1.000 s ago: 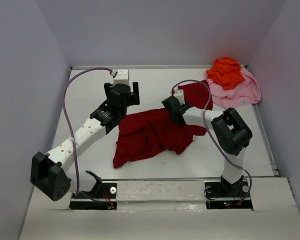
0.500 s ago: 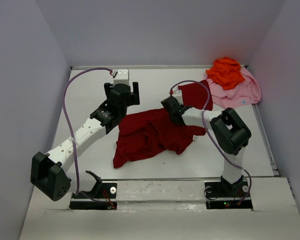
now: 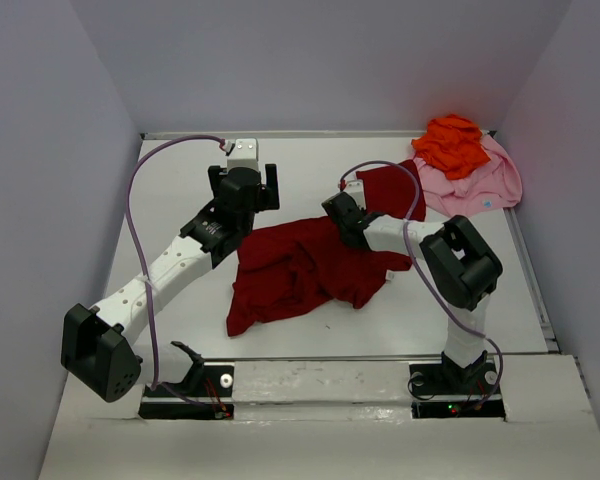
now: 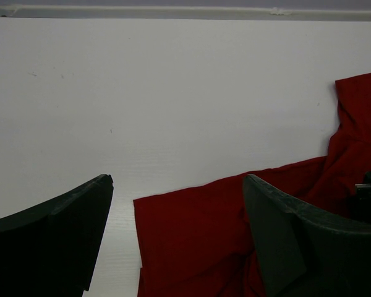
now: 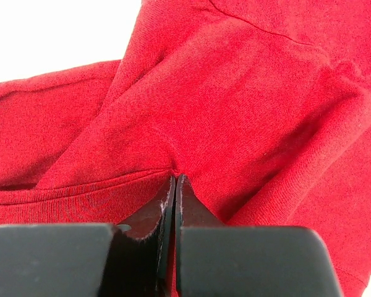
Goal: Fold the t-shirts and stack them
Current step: Flatten out the crumpled T-shirt at the center of the board.
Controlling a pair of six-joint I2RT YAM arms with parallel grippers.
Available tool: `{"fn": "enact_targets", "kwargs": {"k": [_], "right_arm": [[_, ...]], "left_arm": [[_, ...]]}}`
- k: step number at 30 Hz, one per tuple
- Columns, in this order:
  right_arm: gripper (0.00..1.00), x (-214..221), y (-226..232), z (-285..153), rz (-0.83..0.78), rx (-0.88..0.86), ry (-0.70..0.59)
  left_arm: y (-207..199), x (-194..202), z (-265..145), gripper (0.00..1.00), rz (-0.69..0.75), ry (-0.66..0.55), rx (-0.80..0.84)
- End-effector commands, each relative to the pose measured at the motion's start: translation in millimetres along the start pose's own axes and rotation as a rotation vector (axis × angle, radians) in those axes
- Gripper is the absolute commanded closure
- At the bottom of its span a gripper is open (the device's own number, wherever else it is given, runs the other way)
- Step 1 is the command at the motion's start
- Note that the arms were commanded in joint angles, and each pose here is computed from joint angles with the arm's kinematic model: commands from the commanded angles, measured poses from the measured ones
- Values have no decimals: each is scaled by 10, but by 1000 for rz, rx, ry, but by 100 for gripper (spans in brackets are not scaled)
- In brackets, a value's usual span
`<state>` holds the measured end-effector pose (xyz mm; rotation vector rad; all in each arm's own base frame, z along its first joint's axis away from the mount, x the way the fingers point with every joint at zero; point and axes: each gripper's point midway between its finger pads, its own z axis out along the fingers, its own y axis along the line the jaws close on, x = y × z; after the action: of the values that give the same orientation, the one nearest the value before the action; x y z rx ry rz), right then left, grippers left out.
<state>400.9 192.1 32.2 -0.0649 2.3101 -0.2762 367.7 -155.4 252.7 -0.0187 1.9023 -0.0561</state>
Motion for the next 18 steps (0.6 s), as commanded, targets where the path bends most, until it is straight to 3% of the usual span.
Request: {"fn": "enact_targets", "kwargs": {"k": [1, 11, 18], "right_arm": [[100, -168, -57, -140, 17, -8, -37], [100, -789, -282, -758, 61, -64, -160], [100, -933, -395, -940, 65, -65, -198]], "left_arm": [[-37, -232, -42, 4, -30, -55, 6], [-44, -230, -44, 4, -29, -53, 10], [-51, -227, -38, 4, -31, -51, 11]]}}
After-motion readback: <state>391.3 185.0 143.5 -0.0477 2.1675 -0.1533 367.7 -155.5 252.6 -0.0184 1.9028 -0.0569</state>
